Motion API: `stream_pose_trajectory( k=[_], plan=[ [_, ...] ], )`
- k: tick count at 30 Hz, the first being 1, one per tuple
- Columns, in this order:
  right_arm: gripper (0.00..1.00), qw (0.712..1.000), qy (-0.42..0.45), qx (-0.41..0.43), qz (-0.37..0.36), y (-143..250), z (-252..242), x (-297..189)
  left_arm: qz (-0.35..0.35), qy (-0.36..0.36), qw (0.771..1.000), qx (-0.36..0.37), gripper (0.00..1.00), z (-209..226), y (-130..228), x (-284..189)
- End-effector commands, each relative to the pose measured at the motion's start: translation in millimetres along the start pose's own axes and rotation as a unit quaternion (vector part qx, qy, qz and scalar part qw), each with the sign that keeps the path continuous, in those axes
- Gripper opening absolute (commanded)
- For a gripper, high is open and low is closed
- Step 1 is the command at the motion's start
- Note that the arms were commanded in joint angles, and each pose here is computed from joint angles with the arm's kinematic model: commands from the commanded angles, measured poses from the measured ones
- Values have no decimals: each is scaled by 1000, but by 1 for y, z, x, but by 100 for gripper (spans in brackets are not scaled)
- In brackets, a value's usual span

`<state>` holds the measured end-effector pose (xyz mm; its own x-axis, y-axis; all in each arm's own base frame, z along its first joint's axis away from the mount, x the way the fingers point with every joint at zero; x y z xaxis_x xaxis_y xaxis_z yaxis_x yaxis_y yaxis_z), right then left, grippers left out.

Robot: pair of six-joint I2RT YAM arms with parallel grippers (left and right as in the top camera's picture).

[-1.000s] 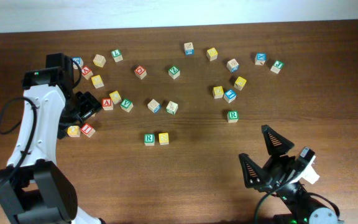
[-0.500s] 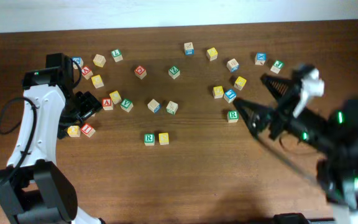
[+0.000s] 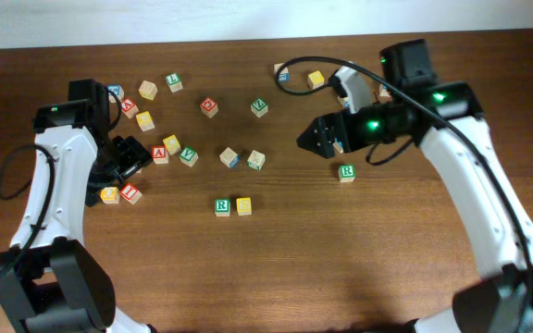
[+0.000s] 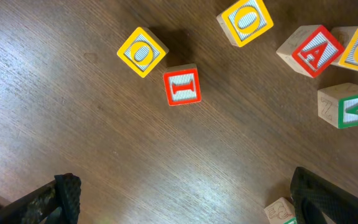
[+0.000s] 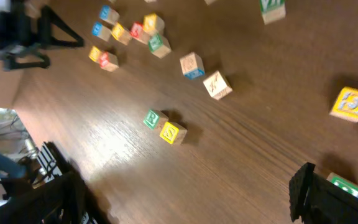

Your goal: Spell out RSS

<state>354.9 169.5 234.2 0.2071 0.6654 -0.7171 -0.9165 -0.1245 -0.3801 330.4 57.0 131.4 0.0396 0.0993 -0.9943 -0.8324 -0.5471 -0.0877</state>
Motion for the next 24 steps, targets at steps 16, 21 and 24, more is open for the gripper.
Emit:
stream_pose_trajectory(
  k=[16,21,24],
  plan=[
    [87,943,260,197,-70,-12,-40,167,-11,5,1000,-3,99,1,-2,-8],
    [76,930,268,230,-97,-13,-47,196,-11,5,1000,-3,99,0,-2,-8],
    [71,934,258,234,-83,-8,-54,216,-11,5,1000,-3,99,1,-2,-8]
  ],
)
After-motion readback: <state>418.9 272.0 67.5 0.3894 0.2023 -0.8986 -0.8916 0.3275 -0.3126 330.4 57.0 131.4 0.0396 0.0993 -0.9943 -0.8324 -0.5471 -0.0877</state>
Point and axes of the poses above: each gripper's point midway between its finger pads, its own x axis out along the fingers, its own z axis along the line the jaws close on, y = z × x, the point moved 1 cm from there along -x, back along the fingers, and after that the axes turned 8 degrees about x, right-handed, at the moved point
